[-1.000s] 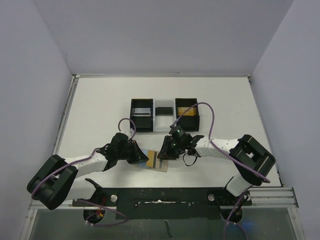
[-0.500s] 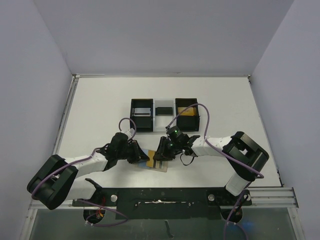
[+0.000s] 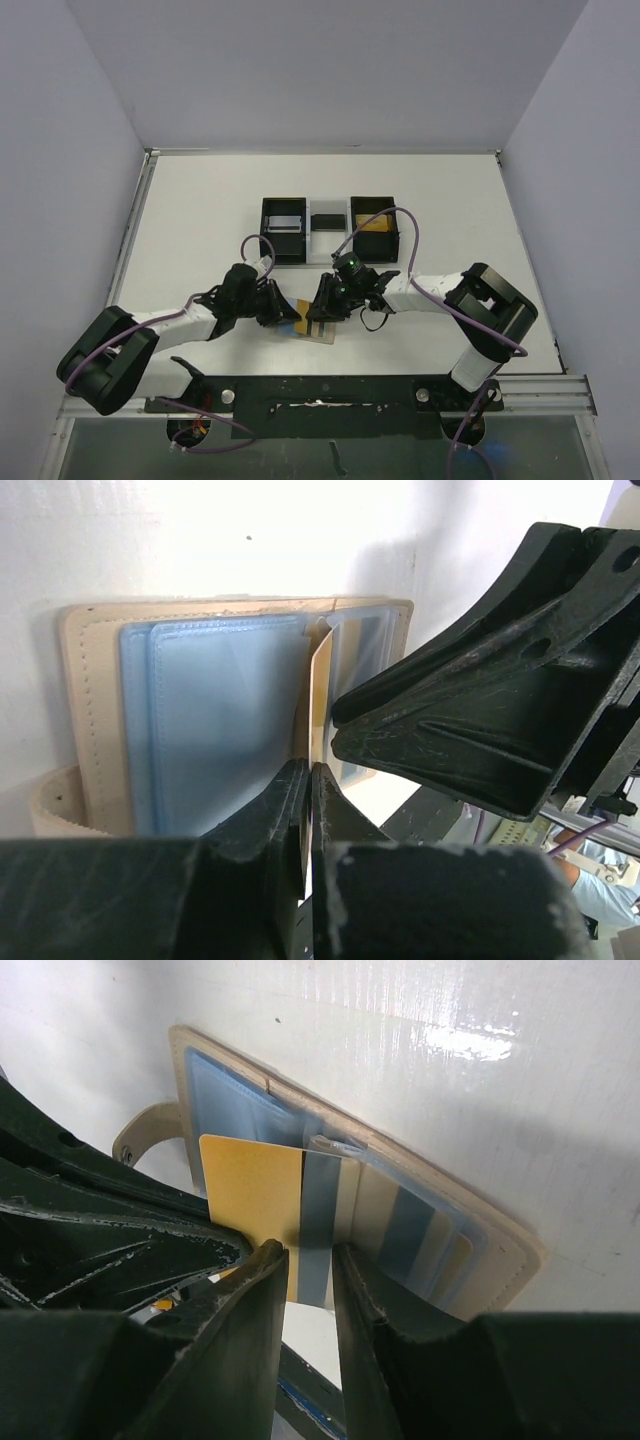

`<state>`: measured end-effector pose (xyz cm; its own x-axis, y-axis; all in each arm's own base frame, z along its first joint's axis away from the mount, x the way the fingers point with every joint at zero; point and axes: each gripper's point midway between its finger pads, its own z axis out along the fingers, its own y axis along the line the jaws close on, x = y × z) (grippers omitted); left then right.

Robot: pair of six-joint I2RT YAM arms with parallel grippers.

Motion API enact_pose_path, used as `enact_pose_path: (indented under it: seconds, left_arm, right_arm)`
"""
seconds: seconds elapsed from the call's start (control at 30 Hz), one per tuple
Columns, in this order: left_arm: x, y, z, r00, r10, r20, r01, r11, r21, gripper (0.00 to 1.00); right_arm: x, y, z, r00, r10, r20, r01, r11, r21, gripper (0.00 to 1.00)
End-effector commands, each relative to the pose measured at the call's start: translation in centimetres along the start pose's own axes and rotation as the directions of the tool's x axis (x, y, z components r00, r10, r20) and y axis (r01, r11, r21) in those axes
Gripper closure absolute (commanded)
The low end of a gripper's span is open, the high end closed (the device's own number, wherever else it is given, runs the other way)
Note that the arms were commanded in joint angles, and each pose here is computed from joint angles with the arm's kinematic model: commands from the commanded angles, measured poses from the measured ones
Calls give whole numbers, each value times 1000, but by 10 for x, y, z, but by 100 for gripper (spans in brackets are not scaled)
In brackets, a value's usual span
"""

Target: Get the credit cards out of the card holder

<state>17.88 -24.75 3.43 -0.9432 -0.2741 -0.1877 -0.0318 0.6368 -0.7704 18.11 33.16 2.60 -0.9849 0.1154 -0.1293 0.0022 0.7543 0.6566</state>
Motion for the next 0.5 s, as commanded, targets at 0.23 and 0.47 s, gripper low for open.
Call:
enact_pose_path:
  seconds: [0.23, 0.47]
  left_arm:
    - [-36, -22, -27, 973, 128, 191, -126, 992, -20, 100]
    - [-46, -43, -43, 951, 163, 262, -178, 984, 31, 100]
  right_arm:
    - [-33, 22, -24, 979, -131, 154, 133, 991, -4, 66]
    - [-59, 49, -67, 921, -171, 351, 211, 974, -78, 45]
